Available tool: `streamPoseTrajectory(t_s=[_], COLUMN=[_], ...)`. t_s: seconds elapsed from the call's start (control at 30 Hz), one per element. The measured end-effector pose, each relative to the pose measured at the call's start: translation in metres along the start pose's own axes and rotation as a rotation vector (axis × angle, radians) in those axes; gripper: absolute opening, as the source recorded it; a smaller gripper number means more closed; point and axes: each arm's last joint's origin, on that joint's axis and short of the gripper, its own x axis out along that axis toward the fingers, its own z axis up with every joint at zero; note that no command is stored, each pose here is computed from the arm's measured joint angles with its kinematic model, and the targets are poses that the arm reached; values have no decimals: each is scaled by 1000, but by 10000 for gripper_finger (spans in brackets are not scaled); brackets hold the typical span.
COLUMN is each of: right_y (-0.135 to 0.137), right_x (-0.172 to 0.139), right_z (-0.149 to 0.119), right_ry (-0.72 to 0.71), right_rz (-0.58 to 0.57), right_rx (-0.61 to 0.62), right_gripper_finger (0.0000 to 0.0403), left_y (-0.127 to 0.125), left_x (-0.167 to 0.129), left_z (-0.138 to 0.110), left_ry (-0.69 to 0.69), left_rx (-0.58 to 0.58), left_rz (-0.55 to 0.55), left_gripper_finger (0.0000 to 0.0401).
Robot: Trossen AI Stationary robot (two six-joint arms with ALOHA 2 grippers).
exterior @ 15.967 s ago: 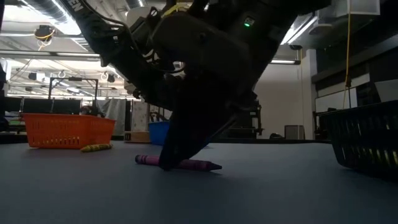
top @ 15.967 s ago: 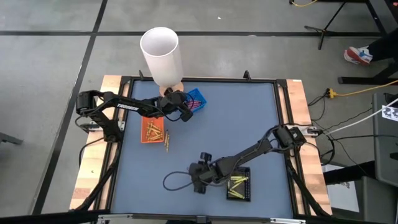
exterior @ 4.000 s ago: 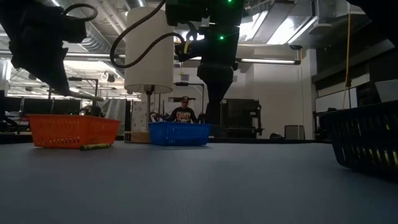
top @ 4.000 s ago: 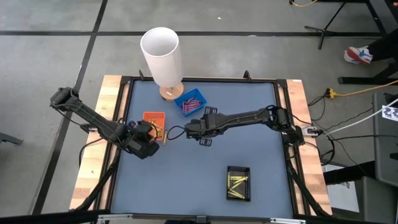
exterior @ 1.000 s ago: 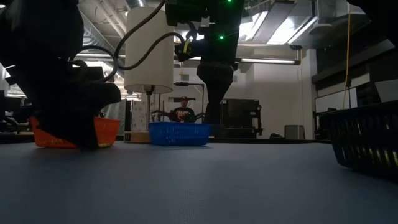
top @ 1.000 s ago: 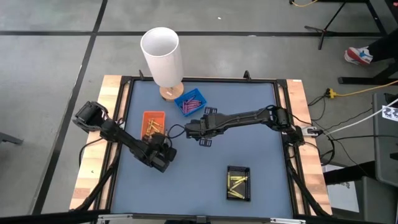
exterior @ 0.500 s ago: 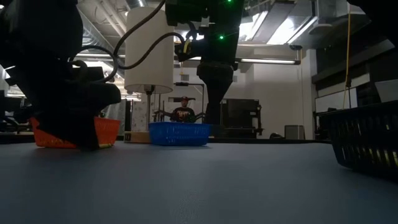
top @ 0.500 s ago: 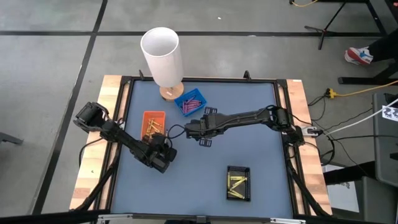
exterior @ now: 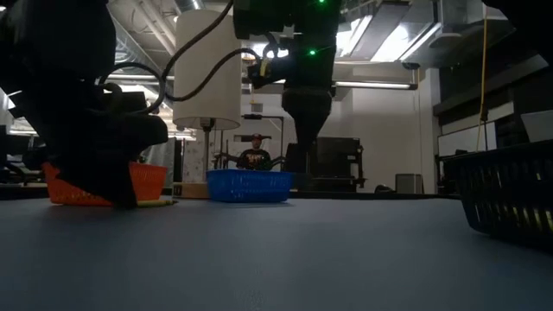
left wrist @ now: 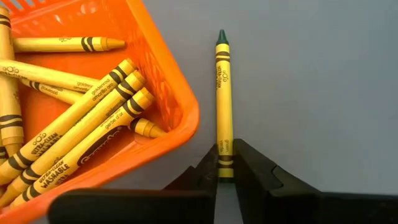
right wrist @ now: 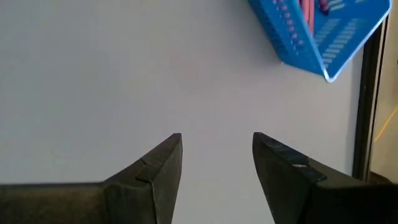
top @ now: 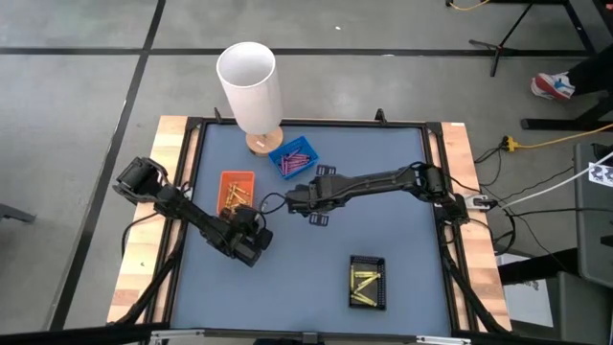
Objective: Sort crayons
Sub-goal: Put the green crayon into the black bin
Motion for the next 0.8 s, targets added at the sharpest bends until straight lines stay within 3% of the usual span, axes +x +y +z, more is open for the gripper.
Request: streamPoseTrajectory(t_s=[0.23, 0.8], right_y=[-6, -38], right_x=[-10, -70], right_z=[-11, -31], right_ry=[68, -44], right_rz=[-12, 7], right_rx=[-33, -7], right_gripper_finger=[195, 195], left_y=[0, -4], left_x=[-1, -9], left_z=[-2, -10], left_ry=[-11, -68], left_rx=[32, 36], left_rz=[-3, -78], left_gripper_finger=[9, 6])
